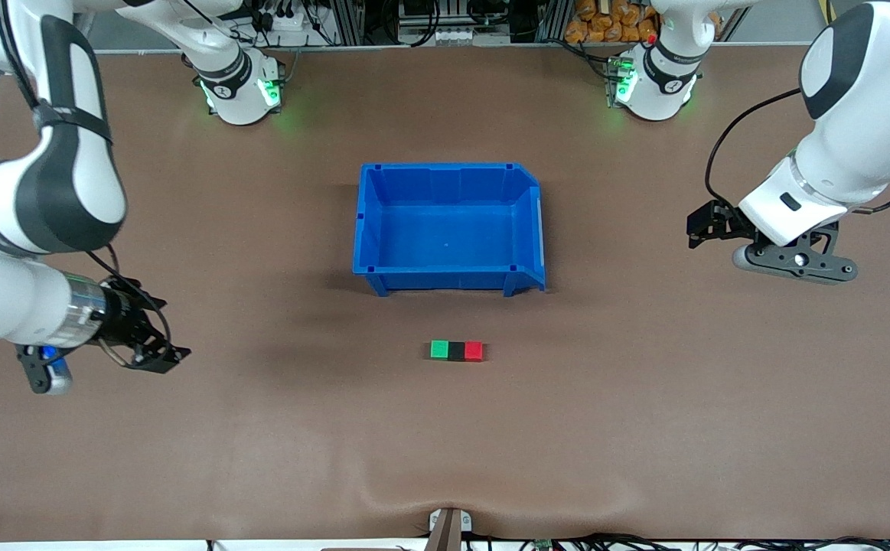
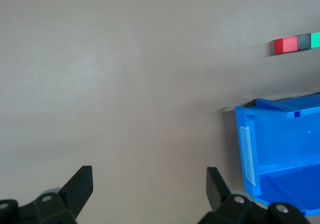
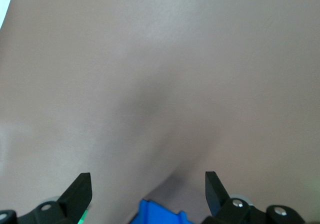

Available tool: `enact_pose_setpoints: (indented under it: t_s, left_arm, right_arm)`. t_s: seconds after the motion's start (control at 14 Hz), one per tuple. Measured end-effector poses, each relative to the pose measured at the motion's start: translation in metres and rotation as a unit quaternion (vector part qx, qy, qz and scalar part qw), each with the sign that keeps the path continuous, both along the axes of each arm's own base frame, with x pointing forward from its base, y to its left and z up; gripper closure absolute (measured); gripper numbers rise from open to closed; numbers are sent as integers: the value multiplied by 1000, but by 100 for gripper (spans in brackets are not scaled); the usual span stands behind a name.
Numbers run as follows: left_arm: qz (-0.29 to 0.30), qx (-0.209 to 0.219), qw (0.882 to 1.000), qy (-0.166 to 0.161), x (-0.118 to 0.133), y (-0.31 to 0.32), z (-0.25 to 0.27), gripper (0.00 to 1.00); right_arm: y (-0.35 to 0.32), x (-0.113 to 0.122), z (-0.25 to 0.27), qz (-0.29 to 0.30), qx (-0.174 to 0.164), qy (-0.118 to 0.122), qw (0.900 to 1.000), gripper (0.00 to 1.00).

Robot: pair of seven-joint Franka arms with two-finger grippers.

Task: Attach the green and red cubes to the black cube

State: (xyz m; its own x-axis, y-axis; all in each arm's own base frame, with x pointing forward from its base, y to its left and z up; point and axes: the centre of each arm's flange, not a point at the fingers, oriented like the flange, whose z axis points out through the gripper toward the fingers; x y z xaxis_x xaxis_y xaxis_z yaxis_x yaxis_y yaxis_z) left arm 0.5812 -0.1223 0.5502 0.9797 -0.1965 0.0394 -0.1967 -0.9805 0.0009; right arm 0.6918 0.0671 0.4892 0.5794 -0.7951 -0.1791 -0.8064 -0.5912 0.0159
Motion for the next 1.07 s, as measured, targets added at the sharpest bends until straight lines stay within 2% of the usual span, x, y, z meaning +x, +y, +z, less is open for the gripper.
enact_pose_setpoints:
  t_s: [0.5,0.71,0.93,1.07]
  left_arm:
    - [11,2,1000,7,0,11,6,0]
    - [15,1,1000,3,1,11,11,0]
    - [16,-1,1000,-8,2,12,23,0]
    - [21,0,1000,-10,2,17,27,0]
  right_arm:
    - [-76,-30,53,108,20,-3,994,0]
    - [-104,-49,78,171,10,-2,985,0]
    - [-115,-71,108,204,6,4,979,0]
    - [-126,-86,129,231,3,-5,973,0]
